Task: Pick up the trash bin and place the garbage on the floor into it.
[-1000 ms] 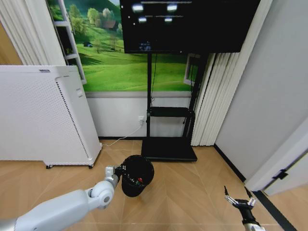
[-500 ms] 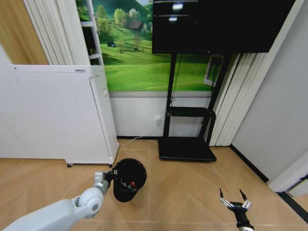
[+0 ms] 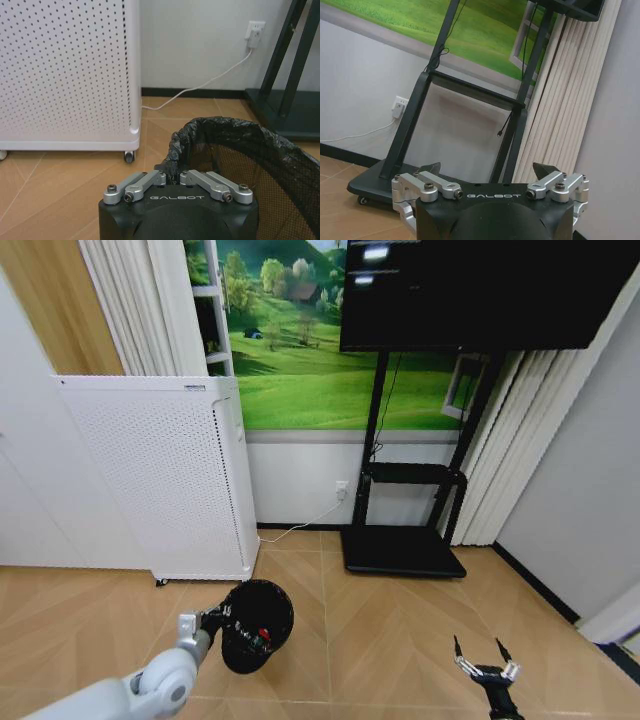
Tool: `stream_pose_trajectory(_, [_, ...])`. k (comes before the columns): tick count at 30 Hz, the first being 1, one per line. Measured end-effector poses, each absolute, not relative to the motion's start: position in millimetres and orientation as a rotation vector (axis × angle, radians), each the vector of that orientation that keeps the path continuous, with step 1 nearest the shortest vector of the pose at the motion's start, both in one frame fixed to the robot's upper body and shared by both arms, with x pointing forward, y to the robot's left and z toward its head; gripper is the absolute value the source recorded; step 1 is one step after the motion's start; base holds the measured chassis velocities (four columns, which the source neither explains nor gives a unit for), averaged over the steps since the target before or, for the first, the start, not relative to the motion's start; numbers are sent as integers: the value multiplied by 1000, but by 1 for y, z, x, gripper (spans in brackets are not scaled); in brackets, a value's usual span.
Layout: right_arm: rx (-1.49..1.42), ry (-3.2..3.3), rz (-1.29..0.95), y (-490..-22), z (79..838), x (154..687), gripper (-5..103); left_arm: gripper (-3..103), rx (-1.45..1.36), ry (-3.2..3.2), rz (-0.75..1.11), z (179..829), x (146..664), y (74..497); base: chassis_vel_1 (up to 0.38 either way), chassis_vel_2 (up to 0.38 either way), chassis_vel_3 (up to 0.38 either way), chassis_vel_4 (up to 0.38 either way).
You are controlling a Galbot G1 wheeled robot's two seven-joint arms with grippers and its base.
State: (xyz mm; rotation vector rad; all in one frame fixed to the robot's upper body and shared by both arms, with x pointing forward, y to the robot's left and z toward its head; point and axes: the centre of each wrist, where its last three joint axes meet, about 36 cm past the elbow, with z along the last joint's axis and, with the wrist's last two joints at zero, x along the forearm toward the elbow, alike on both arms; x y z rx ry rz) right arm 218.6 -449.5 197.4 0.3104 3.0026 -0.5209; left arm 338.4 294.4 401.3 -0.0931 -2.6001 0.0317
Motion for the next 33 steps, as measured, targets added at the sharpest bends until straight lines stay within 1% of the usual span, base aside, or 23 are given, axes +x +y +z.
stream_pose_trajectory(5, [320, 3004, -523, -449, 197, 215, 100, 7, -72, -2579, 2, 393, 305, 316, 0, 0, 0, 0])
stream_pose_trajectory(9, [328, 3012, -516, -446, 194, 212, 100, 7, -66, -2566, -3, 379, 291, 322, 0, 0, 0, 0])
stream_pose_trajectory(21, [355, 3019, -519, -439, 189, 201, 100, 7, -18, -2543, 45, 348, 273, 317, 0, 0, 0, 0])
stream_pose_trajectory(27, [382, 3035, -520, -437, 184, 192, 100, 7, -14, -2533, 30, 335, 261, 321, 0, 0, 0, 0])
stream_pose_trajectory(33, [421, 3059, -525, -434, 174, 183, 100, 7, -14, -2534, 8, 328, 260, 327, 0, 0, 0, 0])
